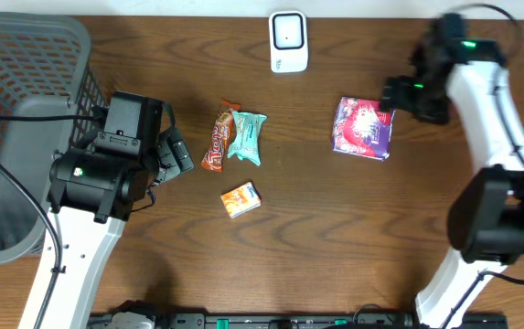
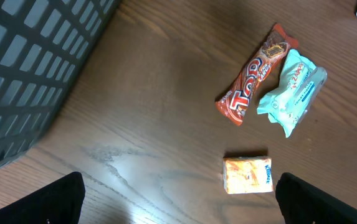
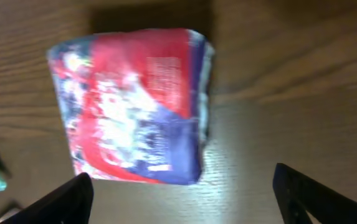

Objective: Scan the item barcode
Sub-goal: 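Slide the purple-red pack rightward and release it with the right gripper, then regrasp the purple-red pack with the right gripper and lift it, then carry the purple-red pack over the white scanner with the right gripper, then move the pack to the table's right edge and release it, then reach the right gripper to the mint-green wipes packet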

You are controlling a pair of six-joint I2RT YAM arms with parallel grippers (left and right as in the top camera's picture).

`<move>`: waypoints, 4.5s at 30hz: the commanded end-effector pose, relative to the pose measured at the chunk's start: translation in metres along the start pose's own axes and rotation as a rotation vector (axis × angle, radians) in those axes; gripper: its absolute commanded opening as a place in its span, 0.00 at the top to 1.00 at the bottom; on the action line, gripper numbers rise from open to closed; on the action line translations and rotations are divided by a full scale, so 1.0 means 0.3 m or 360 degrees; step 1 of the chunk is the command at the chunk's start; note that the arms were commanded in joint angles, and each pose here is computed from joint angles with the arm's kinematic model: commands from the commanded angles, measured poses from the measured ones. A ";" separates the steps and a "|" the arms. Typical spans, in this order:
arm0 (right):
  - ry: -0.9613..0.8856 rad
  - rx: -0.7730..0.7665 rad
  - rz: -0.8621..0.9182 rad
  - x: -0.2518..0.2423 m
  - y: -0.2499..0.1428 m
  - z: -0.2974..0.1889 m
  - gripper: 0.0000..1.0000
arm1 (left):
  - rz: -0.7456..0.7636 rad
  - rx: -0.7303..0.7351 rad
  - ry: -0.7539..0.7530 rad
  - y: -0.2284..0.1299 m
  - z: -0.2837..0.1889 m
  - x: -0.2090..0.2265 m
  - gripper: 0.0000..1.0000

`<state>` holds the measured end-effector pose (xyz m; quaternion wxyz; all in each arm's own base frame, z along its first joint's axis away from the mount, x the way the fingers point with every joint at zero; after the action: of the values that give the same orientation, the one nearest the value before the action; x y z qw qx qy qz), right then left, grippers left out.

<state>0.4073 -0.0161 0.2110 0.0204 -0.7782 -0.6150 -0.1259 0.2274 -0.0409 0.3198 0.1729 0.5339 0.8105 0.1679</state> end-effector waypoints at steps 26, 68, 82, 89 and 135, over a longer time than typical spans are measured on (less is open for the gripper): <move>0.0747 0.0012 0.0031 0.041 -0.129 0.346 0.99 | -0.0009 -0.0015 0.0004 0.007 -0.008 0.002 0.02; 0.0977 -0.0786 0.0416 0.593 0.331 0.155 0.98 | -0.0009 -0.0015 0.0004 0.007 -0.008 0.002 0.02; 0.0207 -0.0834 0.0753 -0.150 0.450 -0.129 0.99 | -0.0009 -0.0015 0.0004 0.007 -0.008 0.002 0.02; -0.0068 -0.0717 0.1107 -0.621 0.342 -0.198 0.99 | -0.0009 -0.0015 0.0004 0.007 -0.008 0.002 0.02; 0.0427 0.0224 -0.0768 0.630 -0.128 0.044 0.01 | -0.0009 -0.0015 0.0004 0.007 -0.008 0.002 0.02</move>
<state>0.4166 0.1580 0.2321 0.1408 -0.5643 -0.7908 -0.1908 0.2274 -0.0409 0.3198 0.1729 0.5339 0.8105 0.1679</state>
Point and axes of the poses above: each gripper's point midway between its finger pads, its own z axis out along the fingers, its own x axis along the line the jaws close on, y = z × x, the point moved 10 cm from there along -z, back along the fingers, and after that the axes turned 1 degree about z, right-handed, at the moved point
